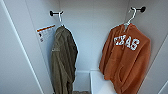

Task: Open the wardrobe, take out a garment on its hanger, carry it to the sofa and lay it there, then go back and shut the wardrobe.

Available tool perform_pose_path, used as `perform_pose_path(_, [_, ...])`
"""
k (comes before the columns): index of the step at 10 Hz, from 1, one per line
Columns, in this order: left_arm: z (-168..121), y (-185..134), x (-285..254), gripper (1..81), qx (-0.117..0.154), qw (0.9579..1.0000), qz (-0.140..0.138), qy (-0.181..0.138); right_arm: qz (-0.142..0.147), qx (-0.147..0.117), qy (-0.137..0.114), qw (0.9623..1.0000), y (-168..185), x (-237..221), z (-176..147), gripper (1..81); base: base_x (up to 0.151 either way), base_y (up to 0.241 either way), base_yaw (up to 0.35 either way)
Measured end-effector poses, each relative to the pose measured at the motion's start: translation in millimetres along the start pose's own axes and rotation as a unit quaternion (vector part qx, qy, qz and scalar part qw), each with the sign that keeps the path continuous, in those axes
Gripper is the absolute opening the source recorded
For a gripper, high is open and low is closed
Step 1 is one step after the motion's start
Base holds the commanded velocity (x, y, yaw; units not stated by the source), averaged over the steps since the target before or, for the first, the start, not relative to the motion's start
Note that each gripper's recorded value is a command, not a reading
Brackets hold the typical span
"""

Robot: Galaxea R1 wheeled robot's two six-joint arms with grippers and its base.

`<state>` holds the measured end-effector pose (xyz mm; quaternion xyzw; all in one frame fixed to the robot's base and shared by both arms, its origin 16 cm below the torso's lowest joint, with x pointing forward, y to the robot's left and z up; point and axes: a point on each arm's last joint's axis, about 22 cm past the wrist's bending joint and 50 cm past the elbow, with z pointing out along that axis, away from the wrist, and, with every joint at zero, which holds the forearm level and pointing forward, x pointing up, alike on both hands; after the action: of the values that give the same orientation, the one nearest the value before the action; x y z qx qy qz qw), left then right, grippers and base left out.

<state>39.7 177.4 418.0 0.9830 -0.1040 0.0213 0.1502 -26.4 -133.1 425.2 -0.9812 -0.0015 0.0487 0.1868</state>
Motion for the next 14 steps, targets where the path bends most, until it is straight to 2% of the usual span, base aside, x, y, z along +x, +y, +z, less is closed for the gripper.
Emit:
perform_pose_path(4, [2, 7, 0, 81.1, -0.005, 0.9999, 0.009, -0.005, 0.008, 0.0, 0.003, 1.0, 1, -3, 0, 81.1, 0.0, 0.0, 0.0])
perform_pose_path(8, [10, 20, 29, 81.1, -0.017, 0.9972, 0.071, -0.019, 0.069, 0.001, 0.023, 0.9973, 3, -25, -1, 81.1, 0.0, 0.0, 0.0])
perform_pose_path(12, [17, 34, 51, 81.1, -0.028, 0.99, 0.134, -0.036, 0.129, 0.002, 0.048, 0.9905, 4, -43, -1, 81.1, 0.0, 0.0, 0.0])
perform_pose_path(14, [18, 36, 56, 81.1, -0.03, 0.9888, 0.142, -0.036, 0.138, 0.002, 0.046, 0.9894, 3, -50, 0, 81.1, 0.0, 0.0, 0.0])
